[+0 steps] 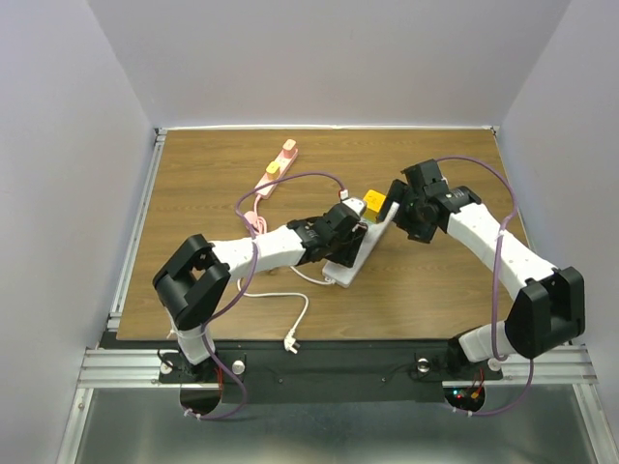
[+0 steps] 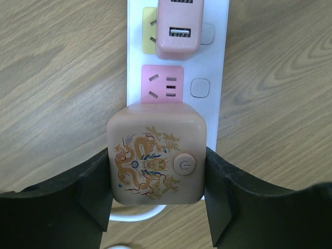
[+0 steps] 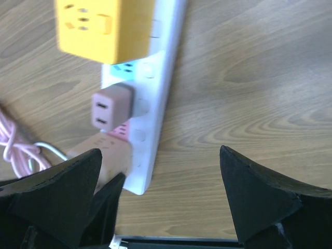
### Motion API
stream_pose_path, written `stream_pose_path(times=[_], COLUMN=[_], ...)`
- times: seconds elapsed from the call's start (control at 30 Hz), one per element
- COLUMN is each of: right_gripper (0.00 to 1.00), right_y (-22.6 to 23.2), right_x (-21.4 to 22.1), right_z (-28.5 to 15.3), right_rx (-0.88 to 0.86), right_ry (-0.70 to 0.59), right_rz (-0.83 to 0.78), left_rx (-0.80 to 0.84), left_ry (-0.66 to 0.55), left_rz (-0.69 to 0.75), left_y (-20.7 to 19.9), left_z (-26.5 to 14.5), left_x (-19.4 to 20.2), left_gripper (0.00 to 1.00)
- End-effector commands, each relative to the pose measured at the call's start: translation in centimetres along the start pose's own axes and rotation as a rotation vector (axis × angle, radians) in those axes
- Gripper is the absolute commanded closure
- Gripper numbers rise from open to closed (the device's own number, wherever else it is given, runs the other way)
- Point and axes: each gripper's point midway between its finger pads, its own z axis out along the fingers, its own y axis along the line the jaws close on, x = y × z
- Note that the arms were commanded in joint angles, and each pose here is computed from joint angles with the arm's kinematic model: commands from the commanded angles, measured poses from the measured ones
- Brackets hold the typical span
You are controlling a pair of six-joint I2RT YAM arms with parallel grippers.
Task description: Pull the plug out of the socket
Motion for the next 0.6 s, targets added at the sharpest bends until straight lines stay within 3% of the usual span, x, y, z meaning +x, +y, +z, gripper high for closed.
stream_pose_path(times=[0.0,0.03,0.1,0.2,0.27,0.47,0.57], right_gripper=[0.00,0.00,0.00,0.00,0.00,0.00,0.00], right_y=[-0.4,-0.6,-0.8,-1.0,-1.0,-0.9,-1.1], right_x=[-1.1,-0.9,-1.0,-1.0,-1.0,-1.0,-0.8], right_z=[-0.2,0.0,0.1,0.1,0.1,-0.1,-0.1], right_rx=[0.062,0.079,0.091,0.099,0.100,0.095,0.095], right_ry=[-0.045,-0.040,-0.042,-0.048,-0.047,-0.050,-0.043], right_rz=[0.038,0.047,0.054,0.069,0.070,0.070,0.069], left_rx=[-0.076,-0.071,-0.076,-0.046,-0.012,-0.085,-0.154], left_ry=[-0.043,-0.069,-0.102,-0.151,-0.158,-0.139,-0.144], left_rz=[-0.125,-0.138,-0.154,-0.181,-0.182,-0.300,-0.312], left_y=[1.5,1.4,1.3,0.7,0.1,1.9,2.8], left_z=[-2.5,-3.2,-4.2,-5.7,-6.3,-6.9,-6.6], left_x=[-1.3,-2.2,-3.5,-5.3,-5.8,-7.4,-9.1], left_gripper=[0.42,0.31,0.20,0.14,0.02,0.02,0.07])
